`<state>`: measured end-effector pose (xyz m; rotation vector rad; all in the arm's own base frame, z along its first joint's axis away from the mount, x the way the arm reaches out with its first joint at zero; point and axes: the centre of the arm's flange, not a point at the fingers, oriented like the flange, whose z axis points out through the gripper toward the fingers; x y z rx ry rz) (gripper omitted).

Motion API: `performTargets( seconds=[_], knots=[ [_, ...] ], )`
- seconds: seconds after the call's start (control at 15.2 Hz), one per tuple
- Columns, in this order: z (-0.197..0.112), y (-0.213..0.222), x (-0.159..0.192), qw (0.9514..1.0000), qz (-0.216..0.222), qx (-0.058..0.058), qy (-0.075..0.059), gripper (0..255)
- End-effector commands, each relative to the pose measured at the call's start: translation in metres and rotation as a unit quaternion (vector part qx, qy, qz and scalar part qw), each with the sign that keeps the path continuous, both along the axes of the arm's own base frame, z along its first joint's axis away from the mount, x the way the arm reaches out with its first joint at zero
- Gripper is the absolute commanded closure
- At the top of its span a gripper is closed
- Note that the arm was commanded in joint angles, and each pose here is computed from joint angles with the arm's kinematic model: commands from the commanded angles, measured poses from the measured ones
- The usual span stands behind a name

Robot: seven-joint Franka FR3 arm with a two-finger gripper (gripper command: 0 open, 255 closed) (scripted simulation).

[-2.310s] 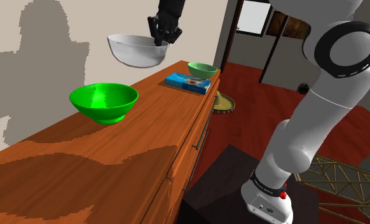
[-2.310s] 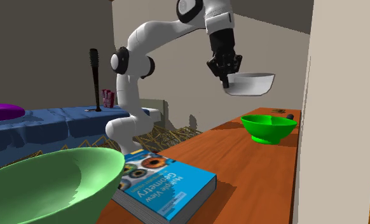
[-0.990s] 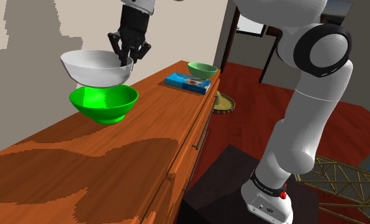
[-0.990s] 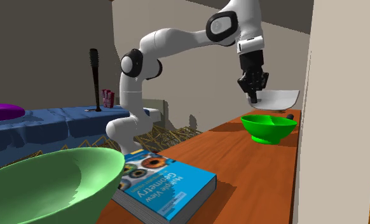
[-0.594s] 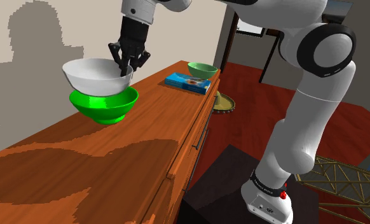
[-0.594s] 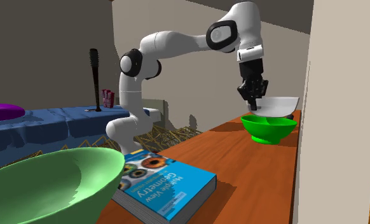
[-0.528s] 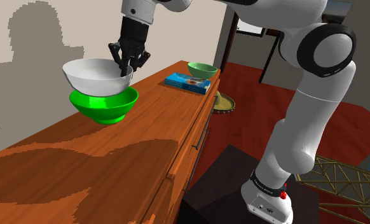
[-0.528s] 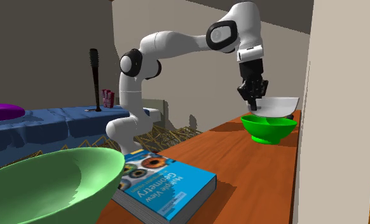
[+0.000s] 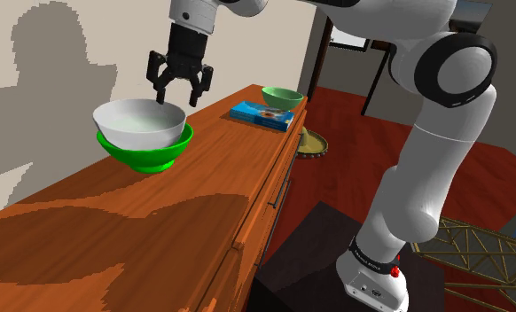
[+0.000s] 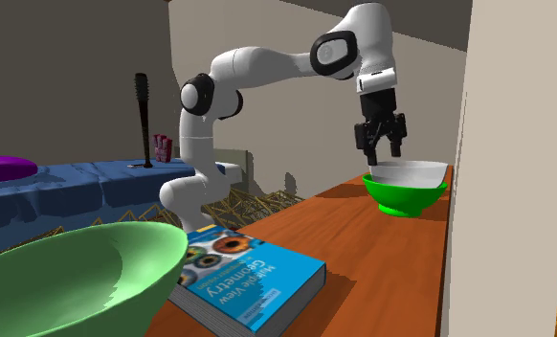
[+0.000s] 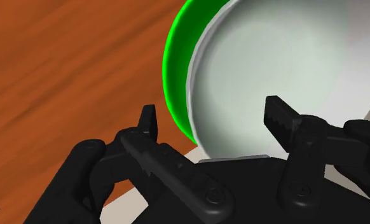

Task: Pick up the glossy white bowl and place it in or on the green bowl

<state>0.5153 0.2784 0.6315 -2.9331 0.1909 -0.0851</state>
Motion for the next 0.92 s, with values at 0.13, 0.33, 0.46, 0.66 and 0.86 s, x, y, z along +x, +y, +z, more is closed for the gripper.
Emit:
performTargets(
  seconds=[0.13, 0.33, 0.46, 0.66, 0.86],
  knots=[
    [0.0, 0.0, 0.0, 1.0, 0.0, 0.0, 0.0, 0],
    [0.039, -0.008, -0.003, 1.0, 0.0, 0.0, 0.0, 0],
    [0.049, -0.01, -0.003, 1.0, 0.0, 0.0, 0.0, 0],
    [0.049, -0.01, -0.003, 1.0, 0.0, 0.0, 0.0, 0],
    [0.049, -0.01, -0.003, 1.0, 0.0, 0.0, 0.0, 0]
  ],
)
